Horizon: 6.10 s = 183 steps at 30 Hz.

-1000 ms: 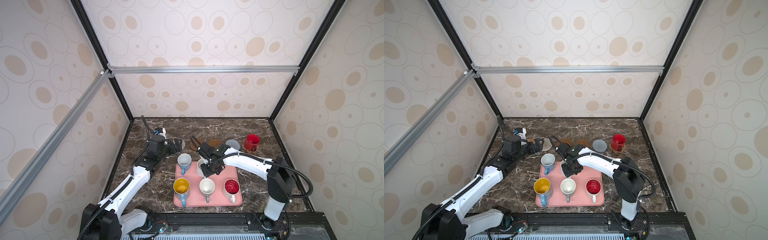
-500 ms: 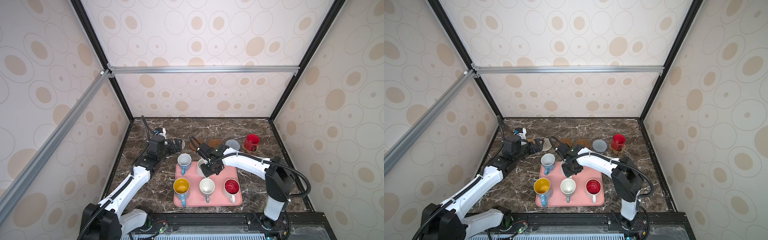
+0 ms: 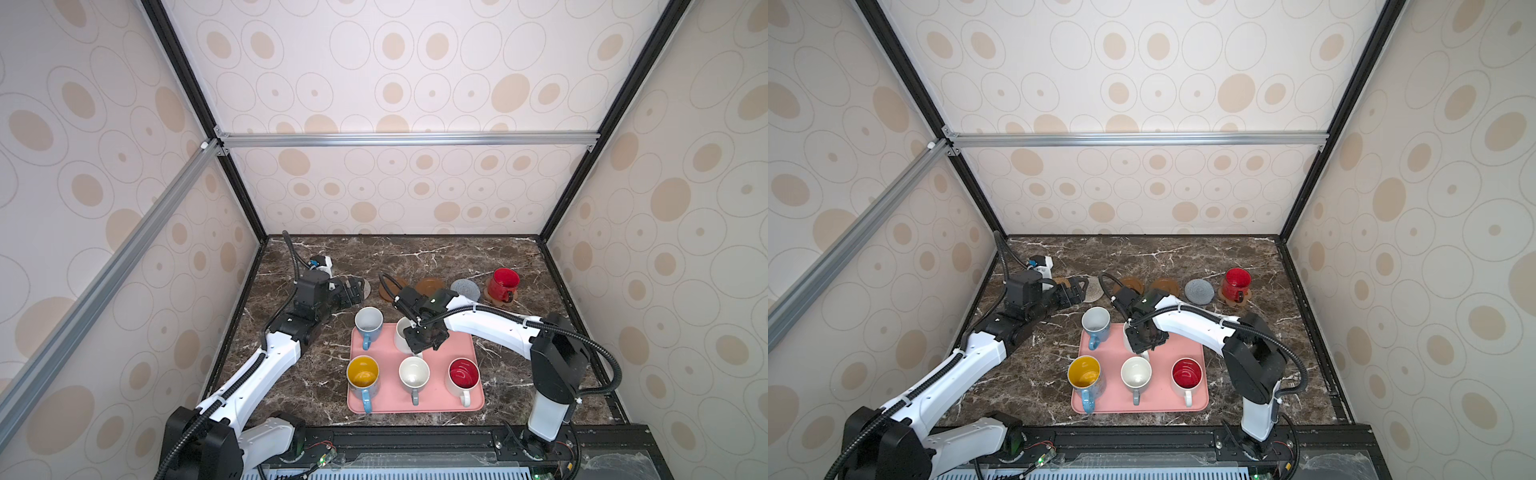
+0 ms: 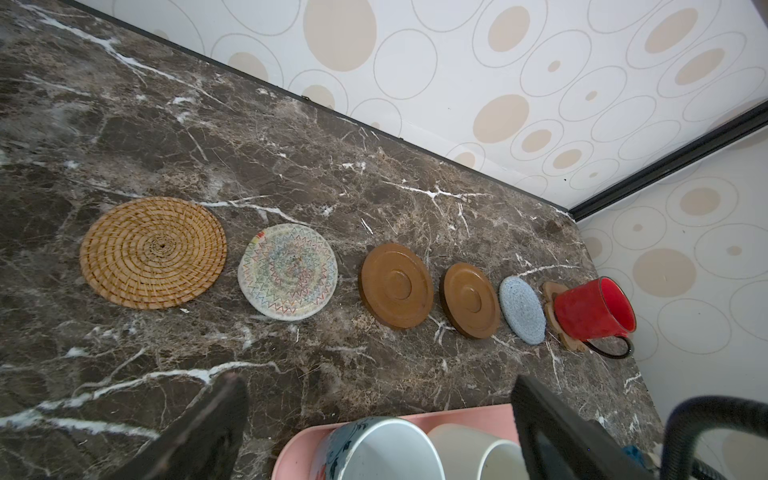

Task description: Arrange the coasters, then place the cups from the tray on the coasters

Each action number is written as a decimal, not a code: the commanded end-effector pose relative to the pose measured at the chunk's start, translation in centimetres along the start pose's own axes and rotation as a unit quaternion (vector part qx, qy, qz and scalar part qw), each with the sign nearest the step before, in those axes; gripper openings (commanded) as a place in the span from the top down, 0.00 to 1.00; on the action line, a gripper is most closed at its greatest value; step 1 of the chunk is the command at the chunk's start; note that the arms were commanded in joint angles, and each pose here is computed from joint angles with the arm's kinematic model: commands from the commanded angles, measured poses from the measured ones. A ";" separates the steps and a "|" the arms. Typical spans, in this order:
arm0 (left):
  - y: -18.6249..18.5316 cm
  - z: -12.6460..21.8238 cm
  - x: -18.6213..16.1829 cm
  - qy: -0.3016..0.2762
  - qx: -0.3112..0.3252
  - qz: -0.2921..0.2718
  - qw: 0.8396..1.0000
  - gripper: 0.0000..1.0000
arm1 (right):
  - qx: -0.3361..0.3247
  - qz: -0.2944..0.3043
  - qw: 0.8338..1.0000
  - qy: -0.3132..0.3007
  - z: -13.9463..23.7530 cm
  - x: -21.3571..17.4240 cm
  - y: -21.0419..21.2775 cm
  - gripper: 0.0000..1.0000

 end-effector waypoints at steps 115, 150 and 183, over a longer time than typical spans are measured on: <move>-0.3 0.2 0.8 -0.016 0.001 0.001 1.000 0.00 | -0.015 0.022 1.000 0.016 -2.8 -0.7 0.9 0.84; -0.1 0.6 0.7 -0.019 0.002 0.006 1.000 0.00 | -0.012 0.022 1.000 -0.001 -1.9 -0.3 1.0 0.86; -0.1 0.5 0.5 -0.017 0.000 0.007 1.000 0.00 | -0.019 0.020 0.999 -0.044 1.5 0.8 0.3 0.87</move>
Point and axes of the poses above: each gripper's point midway between its finger pads, its own z axis back along the fingers, its own y axis along the line the jaws close on, x = y × z, the point moved 2 cm from there along z, back along the fingers, and after that the axes turned 6 degrees about -z, right-handed, at the moved point
